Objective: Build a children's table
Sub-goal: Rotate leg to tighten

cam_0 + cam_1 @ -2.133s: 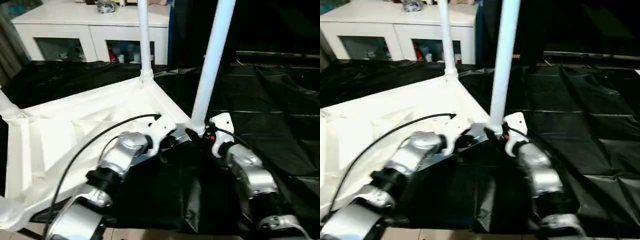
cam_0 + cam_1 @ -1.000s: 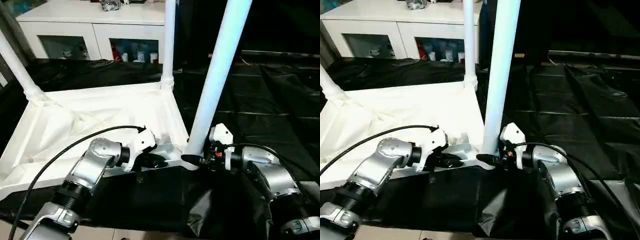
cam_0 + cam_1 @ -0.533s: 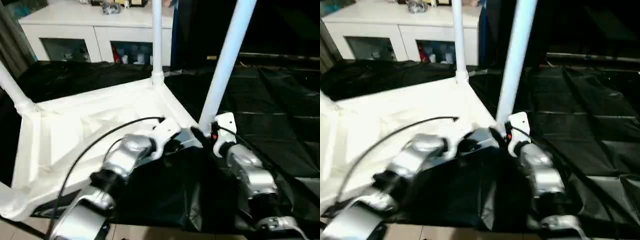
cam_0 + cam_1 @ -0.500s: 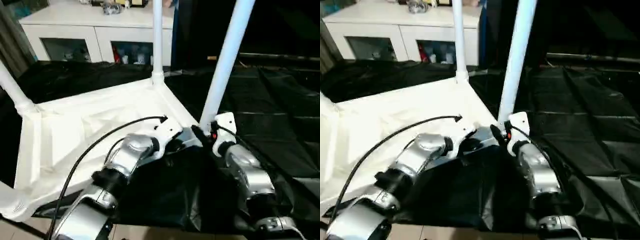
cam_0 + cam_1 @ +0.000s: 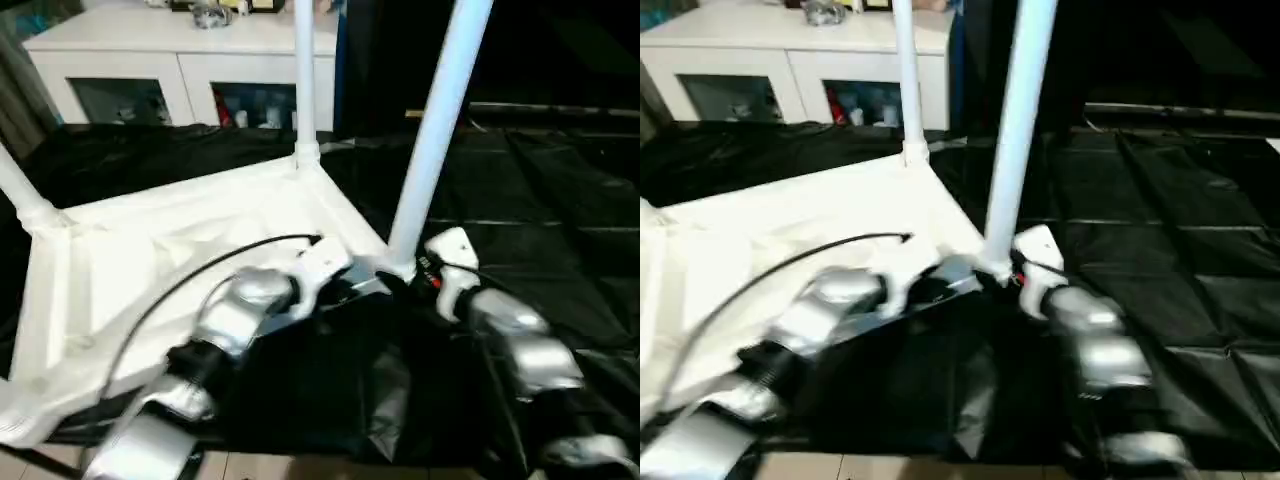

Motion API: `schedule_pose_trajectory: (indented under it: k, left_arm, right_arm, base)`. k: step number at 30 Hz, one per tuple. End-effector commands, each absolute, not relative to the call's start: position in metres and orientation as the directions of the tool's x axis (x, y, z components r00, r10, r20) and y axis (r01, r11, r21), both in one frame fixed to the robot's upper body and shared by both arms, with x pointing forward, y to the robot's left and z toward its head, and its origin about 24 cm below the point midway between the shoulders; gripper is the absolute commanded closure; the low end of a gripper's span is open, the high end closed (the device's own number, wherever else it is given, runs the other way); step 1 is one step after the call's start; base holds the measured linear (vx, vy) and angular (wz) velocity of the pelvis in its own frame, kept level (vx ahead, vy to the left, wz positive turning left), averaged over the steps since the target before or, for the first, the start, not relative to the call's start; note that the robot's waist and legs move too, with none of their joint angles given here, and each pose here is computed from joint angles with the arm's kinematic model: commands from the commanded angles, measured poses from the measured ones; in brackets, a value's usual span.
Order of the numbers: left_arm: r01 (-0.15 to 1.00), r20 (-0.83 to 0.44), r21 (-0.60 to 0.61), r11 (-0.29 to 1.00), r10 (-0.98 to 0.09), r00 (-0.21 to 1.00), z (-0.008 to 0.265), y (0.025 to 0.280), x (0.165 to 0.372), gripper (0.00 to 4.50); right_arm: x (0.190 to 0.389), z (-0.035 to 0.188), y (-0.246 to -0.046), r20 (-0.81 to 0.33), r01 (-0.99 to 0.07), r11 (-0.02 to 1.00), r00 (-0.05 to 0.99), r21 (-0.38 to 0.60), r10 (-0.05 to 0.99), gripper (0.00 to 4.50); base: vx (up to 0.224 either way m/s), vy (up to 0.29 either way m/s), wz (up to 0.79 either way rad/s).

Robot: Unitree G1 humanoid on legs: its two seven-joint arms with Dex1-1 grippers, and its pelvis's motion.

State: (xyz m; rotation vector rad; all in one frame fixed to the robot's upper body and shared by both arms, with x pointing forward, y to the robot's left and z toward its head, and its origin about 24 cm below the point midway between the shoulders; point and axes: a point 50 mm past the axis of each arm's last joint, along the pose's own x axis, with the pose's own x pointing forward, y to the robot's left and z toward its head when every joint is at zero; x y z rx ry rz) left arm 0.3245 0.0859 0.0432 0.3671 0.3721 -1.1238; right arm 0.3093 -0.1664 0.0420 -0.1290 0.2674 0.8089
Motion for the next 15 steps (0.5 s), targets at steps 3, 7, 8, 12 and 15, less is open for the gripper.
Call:
schedule_pose_trajectory:
  k: [3,7,8,12,15]
  left_arm:
    - [0.957,-0.406,0.047,0.287,-0.87,0.281,0.047,0.097,0.312,4.5]
    - [0.977,-0.399,0.005,0.211,-0.896,0.196,0.049,0.105,0.302,4.5]
    - [0.98,-0.397,-0.006,0.198,-0.9,0.18,0.049,0.106,0.3,4.5]
    - [0.986,-0.401,-0.028,0.164,-0.905,0.139,0.049,0.108,0.294,4.5]
    - [0.986,-0.401,-0.028,0.163,-0.905,0.138,0.05,0.109,0.294,4.5]
  right_arm:
    - [0.303,0.046,-0.16,-0.289,-0.832,0.554,0.528,0.013,0.799,0.56]
    - [0.299,0.051,-0.162,-0.289,-0.879,0.477,0.451,0.022,0.844,0.56]
    - [0.297,0.051,-0.162,-0.292,-0.891,0.454,0.427,0.029,0.856,0.56]
    - [0.291,0.05,-0.157,-0.299,-0.926,0.374,0.345,0.045,0.89,0.56]
    - [0.29,0.049,-0.155,-0.299,-0.93,0.365,0.335,0.048,0.893,0.72]
  base:
    - [0.0,0.0,0.0]
    - [0.0,0.0,0.0]
    - [0.0,0.0,0.0]
    - [0.0,0.0,0.0]
    - [0.0,0.0,0.0]
